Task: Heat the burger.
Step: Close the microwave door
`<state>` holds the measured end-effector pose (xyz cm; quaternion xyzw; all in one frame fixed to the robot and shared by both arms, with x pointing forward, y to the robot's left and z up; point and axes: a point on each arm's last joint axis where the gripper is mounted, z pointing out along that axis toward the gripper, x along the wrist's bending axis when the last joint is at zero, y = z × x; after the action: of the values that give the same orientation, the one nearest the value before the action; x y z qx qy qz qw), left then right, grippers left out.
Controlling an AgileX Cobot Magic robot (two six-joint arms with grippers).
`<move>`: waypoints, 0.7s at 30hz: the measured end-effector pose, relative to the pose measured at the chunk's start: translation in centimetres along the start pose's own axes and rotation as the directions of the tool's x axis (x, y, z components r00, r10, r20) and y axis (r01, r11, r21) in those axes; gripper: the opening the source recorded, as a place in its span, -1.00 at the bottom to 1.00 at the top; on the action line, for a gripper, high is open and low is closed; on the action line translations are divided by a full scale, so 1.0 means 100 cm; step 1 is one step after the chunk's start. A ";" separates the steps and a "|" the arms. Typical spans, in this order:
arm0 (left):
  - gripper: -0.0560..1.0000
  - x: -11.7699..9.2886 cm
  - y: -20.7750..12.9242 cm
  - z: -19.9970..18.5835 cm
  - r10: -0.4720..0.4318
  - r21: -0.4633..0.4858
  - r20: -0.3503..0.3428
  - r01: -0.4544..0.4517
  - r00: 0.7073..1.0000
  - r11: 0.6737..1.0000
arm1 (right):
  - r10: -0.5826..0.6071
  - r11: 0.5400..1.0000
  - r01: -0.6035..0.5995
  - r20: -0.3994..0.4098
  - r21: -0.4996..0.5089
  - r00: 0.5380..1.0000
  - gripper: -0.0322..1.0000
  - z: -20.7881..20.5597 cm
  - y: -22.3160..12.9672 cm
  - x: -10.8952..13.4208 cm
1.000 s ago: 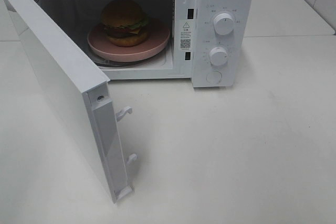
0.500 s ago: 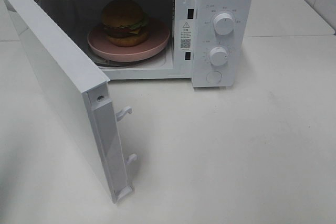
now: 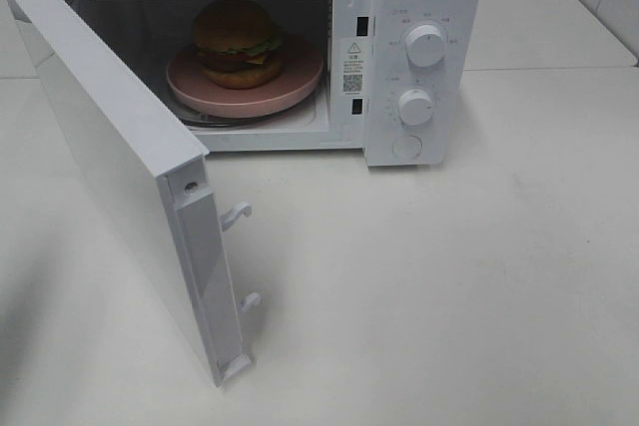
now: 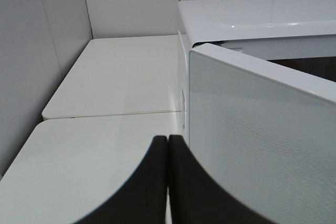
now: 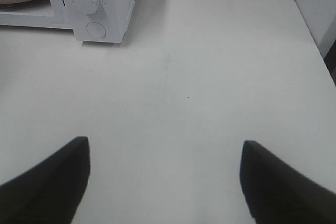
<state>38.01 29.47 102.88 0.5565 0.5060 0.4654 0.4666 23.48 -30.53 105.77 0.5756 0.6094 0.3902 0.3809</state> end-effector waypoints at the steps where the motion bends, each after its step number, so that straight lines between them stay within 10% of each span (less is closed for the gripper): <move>1: -0.89 0.000 -0.002 0.005 0.000 -0.003 0.000 0.000 1.000 1.000 | 0.000 1.000 0.000 0.000 0.000 1.000 0.53 0.000 0.000 0.000; 21: -0.89 -0.011 -0.053 0.088 -0.056 -0.043 0.095 0.060 0.994 0.997 | 0.000 1.000 0.000 0.000 0.000 1.000 0.53 0.000 0.000 0.000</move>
<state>45.93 28.24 96.39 0.5520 0.4888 0.4364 0.5157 23.48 -30.53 105.77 0.5756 0.6094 0.3902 0.3809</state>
